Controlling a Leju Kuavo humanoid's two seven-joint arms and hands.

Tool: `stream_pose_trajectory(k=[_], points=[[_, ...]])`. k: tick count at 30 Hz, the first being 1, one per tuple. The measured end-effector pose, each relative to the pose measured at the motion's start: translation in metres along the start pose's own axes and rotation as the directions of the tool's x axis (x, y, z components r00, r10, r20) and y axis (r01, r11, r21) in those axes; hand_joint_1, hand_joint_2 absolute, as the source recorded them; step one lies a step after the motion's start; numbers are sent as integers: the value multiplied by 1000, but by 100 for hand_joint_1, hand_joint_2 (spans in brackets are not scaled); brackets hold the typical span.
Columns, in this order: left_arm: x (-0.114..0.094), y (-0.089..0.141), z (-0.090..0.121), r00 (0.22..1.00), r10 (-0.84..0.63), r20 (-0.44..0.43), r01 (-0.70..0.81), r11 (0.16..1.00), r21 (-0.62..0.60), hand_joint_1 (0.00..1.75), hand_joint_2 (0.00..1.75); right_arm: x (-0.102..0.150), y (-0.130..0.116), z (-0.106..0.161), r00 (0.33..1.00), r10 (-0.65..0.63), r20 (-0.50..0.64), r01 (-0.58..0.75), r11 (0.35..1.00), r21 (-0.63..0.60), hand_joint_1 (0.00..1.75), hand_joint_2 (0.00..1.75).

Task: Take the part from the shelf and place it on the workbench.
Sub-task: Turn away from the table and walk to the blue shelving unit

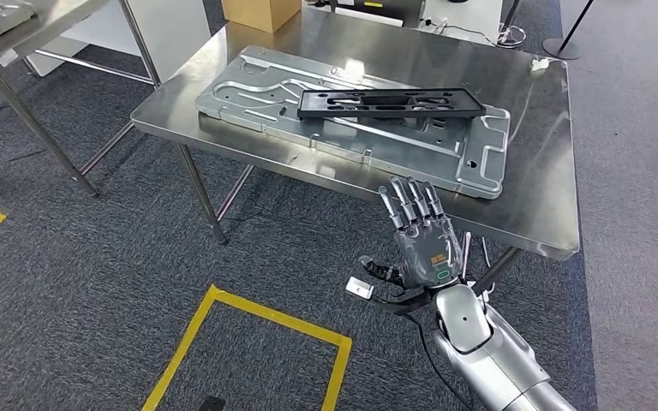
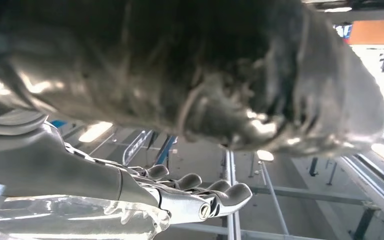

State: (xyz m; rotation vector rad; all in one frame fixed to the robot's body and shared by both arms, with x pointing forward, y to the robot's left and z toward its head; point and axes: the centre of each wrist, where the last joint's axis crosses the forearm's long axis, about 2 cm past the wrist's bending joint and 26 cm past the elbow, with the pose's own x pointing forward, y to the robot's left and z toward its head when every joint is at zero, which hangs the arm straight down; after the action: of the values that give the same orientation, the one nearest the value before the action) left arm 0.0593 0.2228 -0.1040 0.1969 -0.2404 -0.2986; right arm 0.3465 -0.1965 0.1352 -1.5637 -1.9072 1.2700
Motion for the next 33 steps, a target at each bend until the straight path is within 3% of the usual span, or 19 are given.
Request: stream_pose_trajectory(k=[33], points=[[-2, 2, 0, 1000, -6, 2, 6, 1000, 20, 0, 0, -1, 6, 8, 1000, 13, 16, -14, 999, 31, 0, 0]])
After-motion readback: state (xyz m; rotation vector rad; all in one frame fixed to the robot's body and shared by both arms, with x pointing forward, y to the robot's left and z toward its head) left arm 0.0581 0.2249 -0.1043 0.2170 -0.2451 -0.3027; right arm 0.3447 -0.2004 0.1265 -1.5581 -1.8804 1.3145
